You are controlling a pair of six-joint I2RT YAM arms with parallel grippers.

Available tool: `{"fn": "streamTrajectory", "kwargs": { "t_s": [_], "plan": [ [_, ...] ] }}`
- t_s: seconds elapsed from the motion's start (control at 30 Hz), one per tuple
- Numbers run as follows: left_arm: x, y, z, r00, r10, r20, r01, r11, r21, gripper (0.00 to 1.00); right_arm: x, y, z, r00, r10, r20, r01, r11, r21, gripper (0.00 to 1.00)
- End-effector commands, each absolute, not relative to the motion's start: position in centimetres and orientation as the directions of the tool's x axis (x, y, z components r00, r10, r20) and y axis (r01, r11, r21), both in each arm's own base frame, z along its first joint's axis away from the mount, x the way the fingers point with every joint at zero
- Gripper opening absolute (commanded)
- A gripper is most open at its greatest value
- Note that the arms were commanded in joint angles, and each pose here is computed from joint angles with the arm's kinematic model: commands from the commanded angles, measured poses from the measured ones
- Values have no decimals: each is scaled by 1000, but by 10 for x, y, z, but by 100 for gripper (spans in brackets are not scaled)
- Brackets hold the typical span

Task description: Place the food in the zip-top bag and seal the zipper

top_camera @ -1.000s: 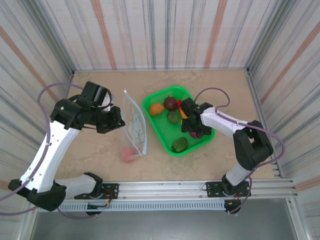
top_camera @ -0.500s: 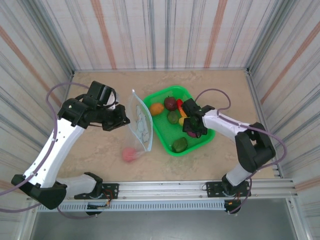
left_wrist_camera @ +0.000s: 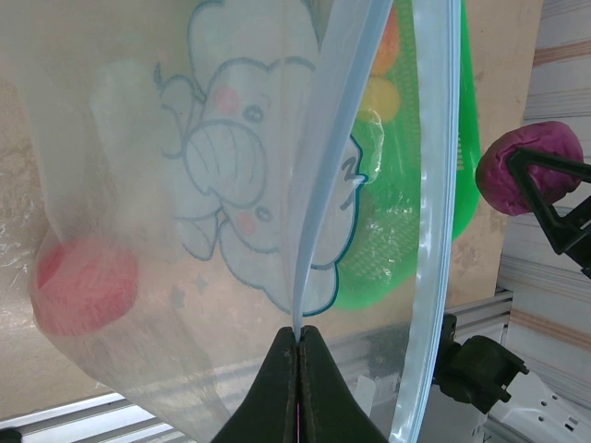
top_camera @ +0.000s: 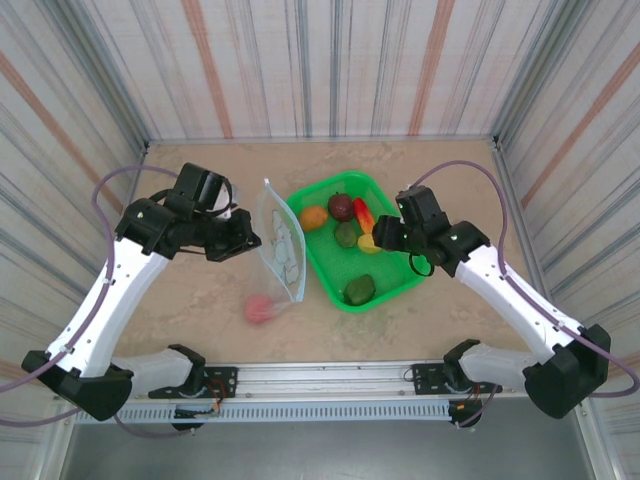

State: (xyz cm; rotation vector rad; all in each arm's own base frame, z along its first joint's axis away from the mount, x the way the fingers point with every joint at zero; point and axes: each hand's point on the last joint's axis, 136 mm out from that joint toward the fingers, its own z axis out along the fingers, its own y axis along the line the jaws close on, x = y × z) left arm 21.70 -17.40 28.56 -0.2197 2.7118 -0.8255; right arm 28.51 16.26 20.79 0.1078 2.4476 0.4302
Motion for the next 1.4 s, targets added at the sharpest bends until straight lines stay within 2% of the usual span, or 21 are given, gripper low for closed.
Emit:
{"fn": "streamTrajectory", "kwargs": {
  "t_s": [0.0,0.13,0.27,0.43,0.6,0.87,0.93,1.03,1.07,1.2,1.37],
  "plan": [
    [213,-170,286,-940,-246,-235,-74,822,-564,0,279,183,224,-797,133,-589,-114,925,363,59],
    [213,-161,289,-931,-249,-266,-71,841,-536,0,269,219,257,-749,33,-661,-272,895,353,59],
    [211,-166,294,-939,-213,-270,-33,837,-545,0,252,267,303,-698,-27,-716,-452,791,411,60],
    [212,-169,294,-942,-201,-269,-19,832,-555,0,229,319,339,-653,-93,-751,-594,679,432,59],
    [209,-175,296,-947,-195,-255,-11,814,-581,0,212,361,332,-644,-197,-739,-665,621,415,60],
    [207,-172,313,-931,-171,-323,53,811,-582,0,221,389,277,-690,-311,-654,-627,707,326,62],
    [205,-169,318,-920,-155,-361,87,815,-572,0,220,394,269,-700,-315,-642,-621,712,328,68],
    [205,-161,323,-900,-142,-411,120,827,-549,0,214,399,269,-690,-323,-648,-631,708,319,94],
    [205,-161,324,-901,-130,-414,133,825,-549,0,211,400,272,-681,-329,-655,-642,699,316,97],
    [203,-165,319,-917,-85,-390,155,823,-546,0,209,393,283,-669,-319,-671,-644,700,309,99],
    [202,-166,316,-917,-85,-389,158,819,-552,0,206,379,306,-647,-286,-707,-646,698,309,96]
  ]
}}
